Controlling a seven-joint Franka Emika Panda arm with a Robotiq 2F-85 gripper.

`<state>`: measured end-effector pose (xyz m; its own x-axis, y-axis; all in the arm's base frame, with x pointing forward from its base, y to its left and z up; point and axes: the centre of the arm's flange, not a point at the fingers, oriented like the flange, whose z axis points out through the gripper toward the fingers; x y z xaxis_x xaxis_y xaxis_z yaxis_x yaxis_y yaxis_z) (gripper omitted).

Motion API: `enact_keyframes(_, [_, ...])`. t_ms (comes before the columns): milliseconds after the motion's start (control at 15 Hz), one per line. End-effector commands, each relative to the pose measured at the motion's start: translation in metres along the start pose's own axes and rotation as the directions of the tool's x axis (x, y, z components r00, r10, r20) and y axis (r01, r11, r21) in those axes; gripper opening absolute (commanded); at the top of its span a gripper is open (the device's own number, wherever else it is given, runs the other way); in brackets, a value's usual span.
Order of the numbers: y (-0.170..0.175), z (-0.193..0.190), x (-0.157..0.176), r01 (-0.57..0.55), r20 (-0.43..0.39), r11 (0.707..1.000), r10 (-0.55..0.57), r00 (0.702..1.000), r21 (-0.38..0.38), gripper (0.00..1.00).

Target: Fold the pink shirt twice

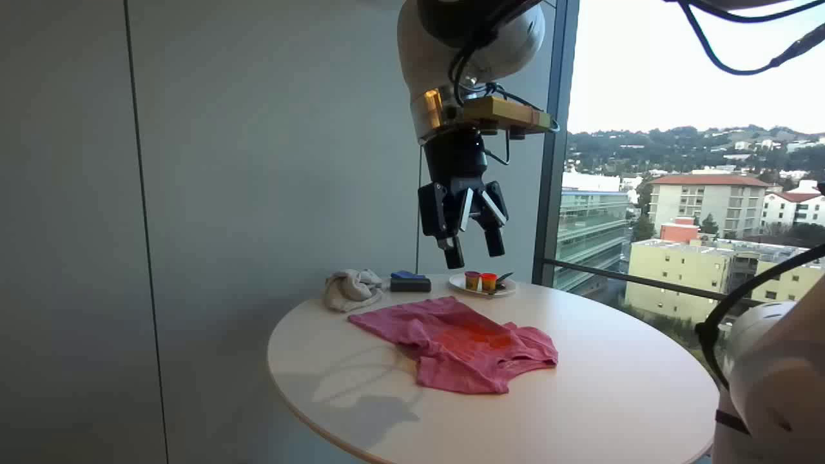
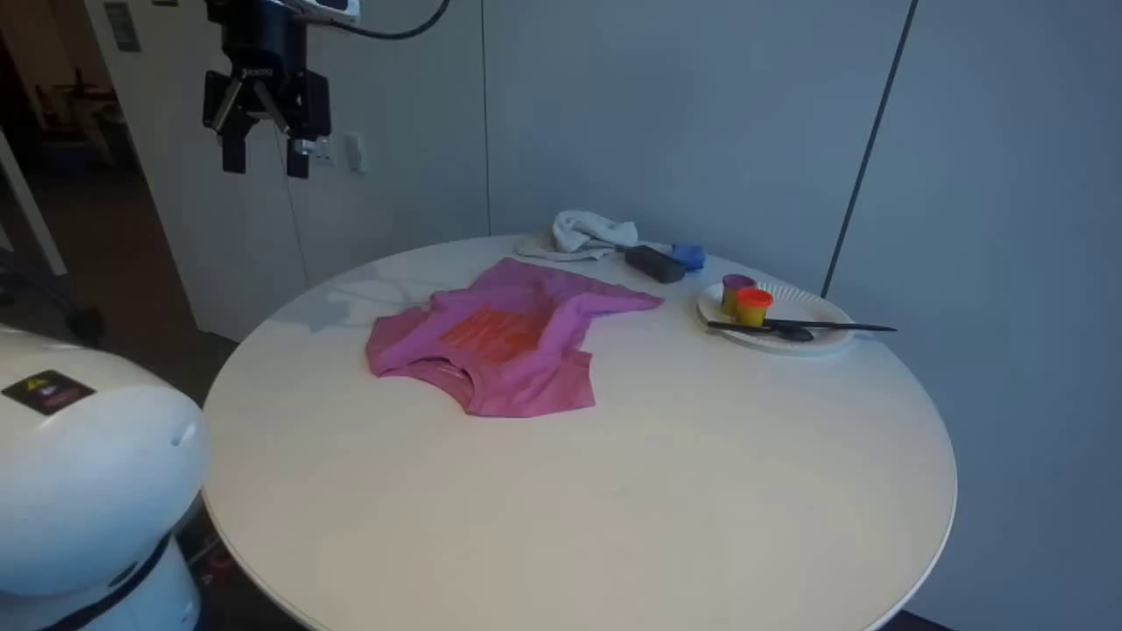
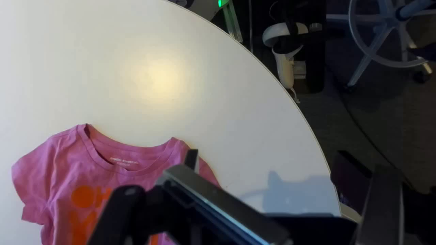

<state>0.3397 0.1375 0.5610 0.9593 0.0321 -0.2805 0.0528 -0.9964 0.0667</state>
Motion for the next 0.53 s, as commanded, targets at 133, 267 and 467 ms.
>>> enact_keyframes(133, [-0.0001, -0.0034, -0.0012, 0.0, -0.009, 1.0, 0.0, 1.0, 0.002, 1.0])
enact_keyframes(267, [-0.0001, -0.0044, -0.0017, 0.0, -0.012, 1.0, 0.0, 1.0, 0.002, 1.0])
enact_keyframes(467, [-0.0001, -0.0044, -0.0017, 0.0, -0.012, 1.0, 0.0, 1.0, 0.002, 1.0])
